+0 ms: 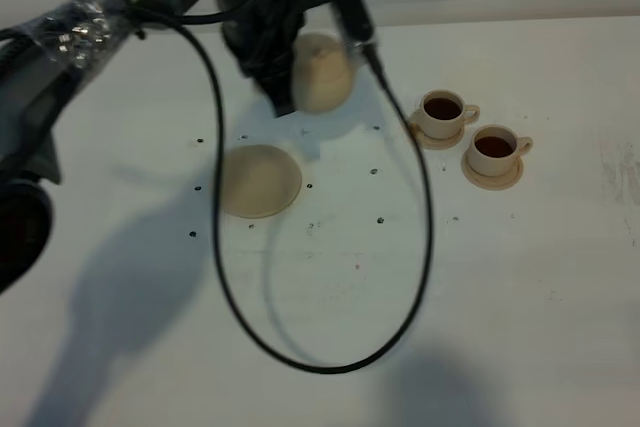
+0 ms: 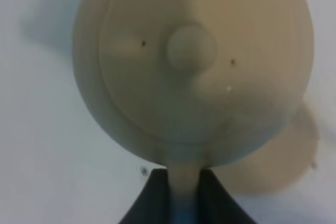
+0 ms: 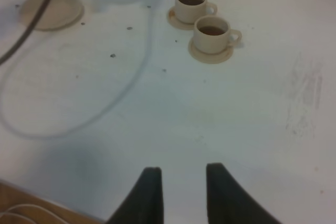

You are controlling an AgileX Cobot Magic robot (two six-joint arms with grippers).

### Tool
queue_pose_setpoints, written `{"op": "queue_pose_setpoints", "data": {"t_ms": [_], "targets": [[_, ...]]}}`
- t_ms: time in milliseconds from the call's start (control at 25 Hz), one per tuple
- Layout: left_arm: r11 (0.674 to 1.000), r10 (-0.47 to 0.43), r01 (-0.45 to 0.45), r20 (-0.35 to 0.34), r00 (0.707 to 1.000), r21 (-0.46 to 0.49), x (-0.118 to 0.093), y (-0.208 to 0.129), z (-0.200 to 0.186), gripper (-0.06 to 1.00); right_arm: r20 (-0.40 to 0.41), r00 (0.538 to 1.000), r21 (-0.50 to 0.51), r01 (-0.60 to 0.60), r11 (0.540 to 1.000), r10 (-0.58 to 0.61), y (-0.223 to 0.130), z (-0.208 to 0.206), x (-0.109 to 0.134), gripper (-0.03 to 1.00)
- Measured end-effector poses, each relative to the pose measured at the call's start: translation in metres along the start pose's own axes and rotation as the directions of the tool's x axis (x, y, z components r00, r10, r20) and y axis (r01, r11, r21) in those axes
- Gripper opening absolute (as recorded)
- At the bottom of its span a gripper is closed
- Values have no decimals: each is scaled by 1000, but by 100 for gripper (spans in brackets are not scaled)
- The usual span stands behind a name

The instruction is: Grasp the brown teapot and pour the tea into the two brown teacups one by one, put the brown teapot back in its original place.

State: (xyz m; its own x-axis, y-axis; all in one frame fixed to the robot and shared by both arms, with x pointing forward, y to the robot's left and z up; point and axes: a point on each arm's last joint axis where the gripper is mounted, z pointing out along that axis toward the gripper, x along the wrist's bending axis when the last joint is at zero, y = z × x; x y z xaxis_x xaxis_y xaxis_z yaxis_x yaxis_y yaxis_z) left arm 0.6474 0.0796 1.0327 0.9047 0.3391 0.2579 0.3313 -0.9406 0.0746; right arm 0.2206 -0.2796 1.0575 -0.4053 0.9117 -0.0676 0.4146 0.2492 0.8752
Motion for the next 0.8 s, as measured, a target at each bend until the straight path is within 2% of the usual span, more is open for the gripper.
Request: {"op": "queue_pose_setpoints", "data": {"t_ms": [160, 480, 800], "targets": [[997, -21, 17, 60, 998, 75, -9, -27, 18, 8, 0, 1000, 0, 0, 1000, 0, 0, 0, 0, 22], [998, -58, 57, 39, 998, 14, -30, -58, 49, 8, 0, 1000, 0, 0, 1000, 0, 0, 0, 0, 22], [997, -71, 70, 61, 996, 28, -46, -72, 76, 8, 0, 1000, 0, 0, 1000, 0, 0, 0, 0, 22]]}}
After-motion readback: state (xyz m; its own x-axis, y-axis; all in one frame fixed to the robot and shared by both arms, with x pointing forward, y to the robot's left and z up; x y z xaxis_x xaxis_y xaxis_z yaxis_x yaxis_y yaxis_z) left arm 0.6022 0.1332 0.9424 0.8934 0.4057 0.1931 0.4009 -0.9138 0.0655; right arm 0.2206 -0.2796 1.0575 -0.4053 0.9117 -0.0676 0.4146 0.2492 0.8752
